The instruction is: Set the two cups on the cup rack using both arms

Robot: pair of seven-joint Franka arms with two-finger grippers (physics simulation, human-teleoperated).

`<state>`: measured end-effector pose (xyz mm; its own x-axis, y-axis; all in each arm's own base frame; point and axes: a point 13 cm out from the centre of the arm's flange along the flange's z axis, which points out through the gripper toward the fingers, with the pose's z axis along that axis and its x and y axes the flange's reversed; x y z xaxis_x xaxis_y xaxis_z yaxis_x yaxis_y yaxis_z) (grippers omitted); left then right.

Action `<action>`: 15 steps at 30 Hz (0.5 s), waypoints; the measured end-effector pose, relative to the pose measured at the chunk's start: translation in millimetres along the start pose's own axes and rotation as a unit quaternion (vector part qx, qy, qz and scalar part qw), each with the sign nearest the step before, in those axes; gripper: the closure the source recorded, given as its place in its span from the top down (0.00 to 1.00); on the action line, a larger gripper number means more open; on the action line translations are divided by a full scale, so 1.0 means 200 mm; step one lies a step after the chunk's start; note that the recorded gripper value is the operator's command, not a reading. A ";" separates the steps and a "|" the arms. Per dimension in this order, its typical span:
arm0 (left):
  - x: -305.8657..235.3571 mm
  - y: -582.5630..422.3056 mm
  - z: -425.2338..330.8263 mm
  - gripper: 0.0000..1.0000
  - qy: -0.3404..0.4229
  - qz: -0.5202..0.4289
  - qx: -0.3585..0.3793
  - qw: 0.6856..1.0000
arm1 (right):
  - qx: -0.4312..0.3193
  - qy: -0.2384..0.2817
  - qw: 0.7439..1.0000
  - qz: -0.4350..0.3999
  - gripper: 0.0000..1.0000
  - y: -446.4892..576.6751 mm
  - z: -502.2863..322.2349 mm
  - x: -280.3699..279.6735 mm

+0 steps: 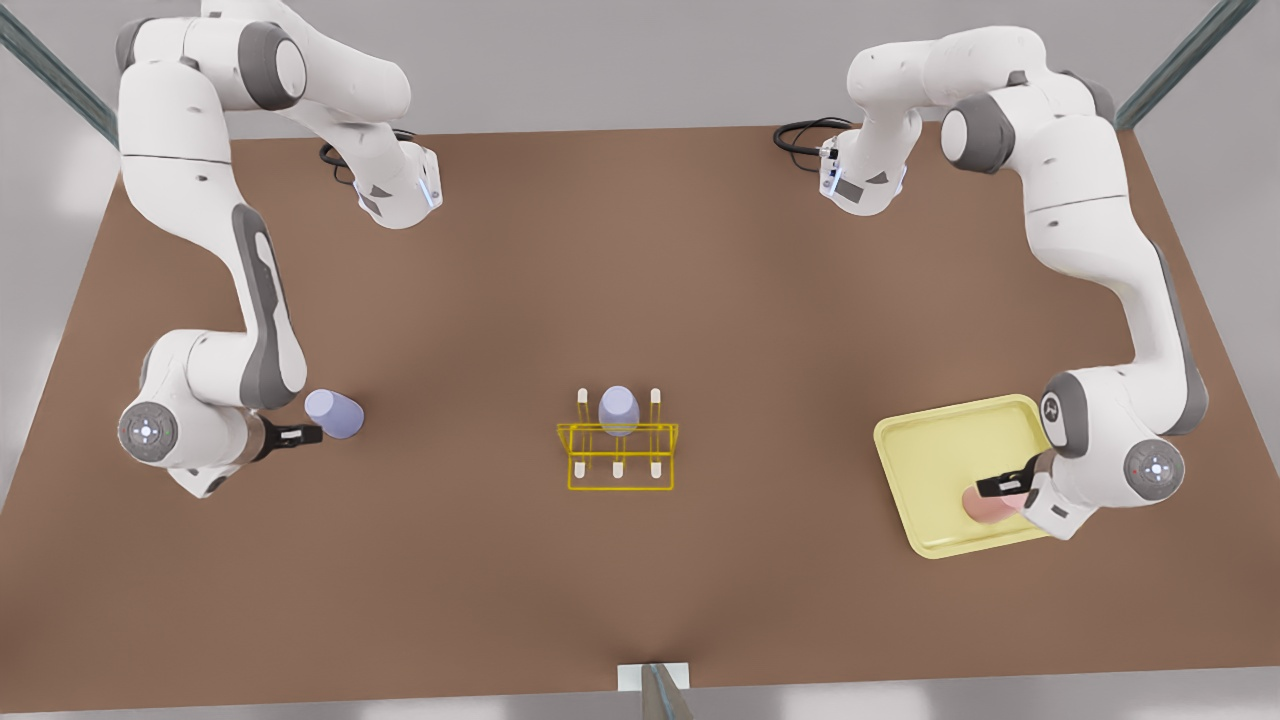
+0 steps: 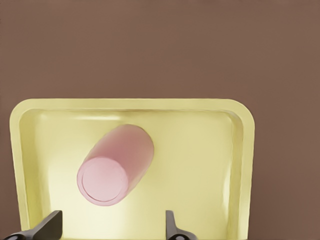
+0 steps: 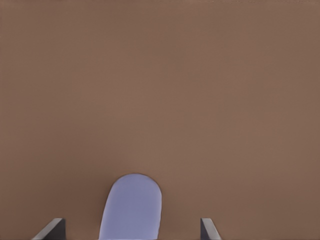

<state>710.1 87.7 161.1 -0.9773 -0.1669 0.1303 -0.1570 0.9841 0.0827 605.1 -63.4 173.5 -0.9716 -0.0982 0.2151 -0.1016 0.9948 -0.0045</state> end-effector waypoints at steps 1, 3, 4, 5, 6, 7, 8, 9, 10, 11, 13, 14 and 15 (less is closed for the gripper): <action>-0.03 0.03 0.01 1.00 -0.009 -0.003 0.000 1.000 | -0.001 -0.009 1.000 -0.004 1.00 0.01 0.02 -0.02; -0.06 0.07 0.07 1.00 -0.016 -0.004 -0.001 1.000 | -0.001 -0.028 1.000 -0.010 1.00 0.02 0.02 -0.04; -0.07 0.09 0.13 1.00 -0.015 -0.004 -0.004 1.000 | 0.000 -0.037 0.999 -0.014 1.00 0.04 0.00 -0.04; -0.08 0.10 0.17 1.00 -0.015 -0.004 -0.006 1.000 | 0.001 -0.044 0.999 -0.019 1.00 0.06 -0.01 -0.03; -0.08 0.11 0.20 1.00 -0.015 -0.002 -0.007 1.000 | 0.001 -0.049 0.999 -0.022 1.00 0.07 -0.01 -0.01; -0.09 0.11 0.24 1.00 -0.014 0.000 -0.007 1.000 | 0.001 -0.052 0.998 -0.025 1.00 0.08 0.01 0.03; -0.09 0.11 0.26 1.00 -0.014 0.001 -0.008 1.000 | 0.001 -0.053 0.998 -0.027 1.00 0.09 0.03 0.05; -0.09 0.11 0.29 1.00 -0.013 0.003 -0.008 1.000 | 0.001 -0.054 0.998 -0.030 1.00 0.10 0.06 0.08; -0.10 0.11 0.31 1.00 -0.013 0.004 -0.008 1.000 | 0.000 -0.053 0.998 -0.031 1.00 0.10 0.10 0.10; -0.10 0.10 0.33 1.00 -0.013 0.006 -0.007 1.000 | 0.000 -0.051 0.998 -0.033 1.00 0.11 0.16 0.14; -0.10 0.09 0.36 1.00 -0.012 0.009 -0.006 1.000 | 0.000 -0.056 0.998 -0.035 1.00 0.11 0.22 0.16; -0.10 0.09 0.37 1.00 -0.013 0.009 -0.004 1.000 | 0.001 -0.060 0.998 -0.037 1.00 0.11 0.23 0.17; -0.11 0.08 0.37 1.00 -0.013 0.010 -0.003 1.000 | 0.002 -0.062 0.997 -0.038 1.00 0.11 0.25 0.18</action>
<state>717.6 112.3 87.0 -0.9836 -0.1460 0.1055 -0.1373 0.9868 0.0858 558.3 -45.7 133.1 -0.9799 -0.1770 0.0925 -0.1774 0.9841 0.0042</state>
